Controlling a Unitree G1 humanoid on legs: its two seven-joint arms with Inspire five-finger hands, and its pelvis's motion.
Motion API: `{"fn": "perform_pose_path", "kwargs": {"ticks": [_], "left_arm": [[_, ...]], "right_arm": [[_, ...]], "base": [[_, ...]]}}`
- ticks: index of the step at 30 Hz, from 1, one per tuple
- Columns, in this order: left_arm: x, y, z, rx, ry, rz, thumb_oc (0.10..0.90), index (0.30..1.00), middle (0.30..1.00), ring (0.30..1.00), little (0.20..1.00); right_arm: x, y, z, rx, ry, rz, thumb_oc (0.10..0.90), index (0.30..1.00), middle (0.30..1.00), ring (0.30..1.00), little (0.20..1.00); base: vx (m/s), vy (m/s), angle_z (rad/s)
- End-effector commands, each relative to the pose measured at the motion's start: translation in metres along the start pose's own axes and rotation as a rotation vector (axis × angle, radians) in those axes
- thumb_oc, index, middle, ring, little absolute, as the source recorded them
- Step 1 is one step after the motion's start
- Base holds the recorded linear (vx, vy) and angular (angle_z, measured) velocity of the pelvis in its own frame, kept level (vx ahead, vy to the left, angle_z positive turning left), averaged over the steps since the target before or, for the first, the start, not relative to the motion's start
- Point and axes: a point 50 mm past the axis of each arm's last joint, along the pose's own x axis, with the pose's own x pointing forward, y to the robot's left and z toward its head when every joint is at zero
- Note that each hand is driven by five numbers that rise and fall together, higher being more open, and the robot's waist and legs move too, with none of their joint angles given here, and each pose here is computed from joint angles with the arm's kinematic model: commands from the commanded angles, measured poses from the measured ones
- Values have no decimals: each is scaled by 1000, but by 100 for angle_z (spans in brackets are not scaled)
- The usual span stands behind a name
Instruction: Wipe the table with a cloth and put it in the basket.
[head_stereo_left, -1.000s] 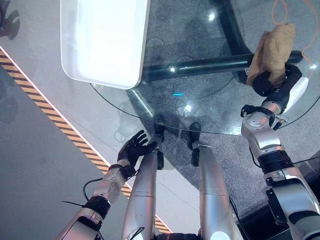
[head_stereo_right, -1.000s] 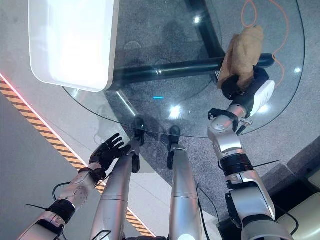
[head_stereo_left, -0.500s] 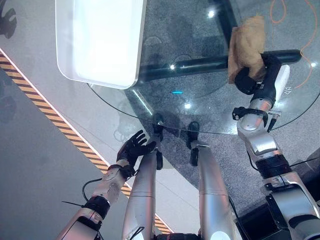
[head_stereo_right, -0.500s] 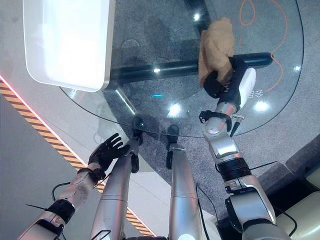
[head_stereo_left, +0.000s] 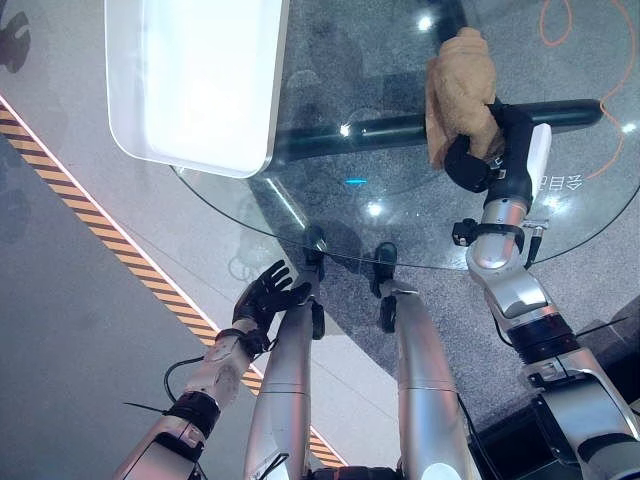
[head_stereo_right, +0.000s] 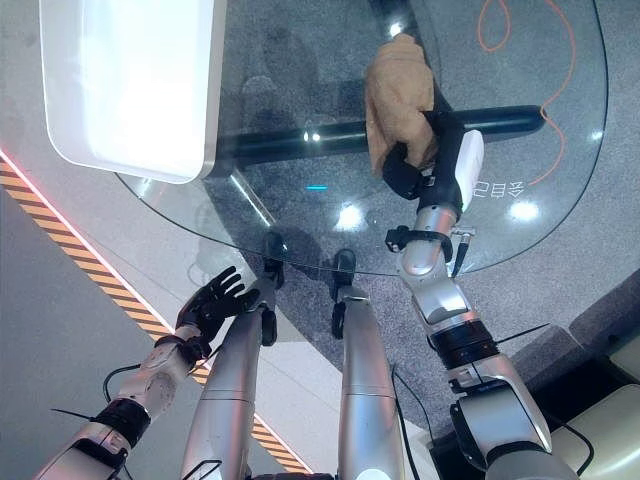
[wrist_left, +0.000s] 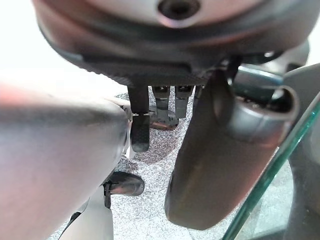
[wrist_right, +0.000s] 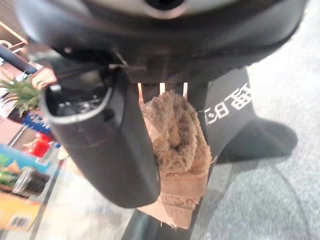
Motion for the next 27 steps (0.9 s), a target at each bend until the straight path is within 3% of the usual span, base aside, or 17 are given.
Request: {"fn": "perform_pose_path", "kwargs": {"ticks": [1,13,27], "left_arm": [[-25,-66,-84,-71,270,-215,800,900,900,900,900],[-23,-70,-79,-59,276,-223,800,900,900,900,900],[-21,-67,-75,-54,279,-223,800,900,900,900,900]], "right_arm": [[-55,75,38,186,-144,464,100,300,300,300,200],[-74,90,63,224,-271,725,100,300,300,300,200],[-84,97,73,229,-322,856,100,300,300,300,200]], "base": [[0,0,0],[-1,1,1],[-4,5,9]]}}
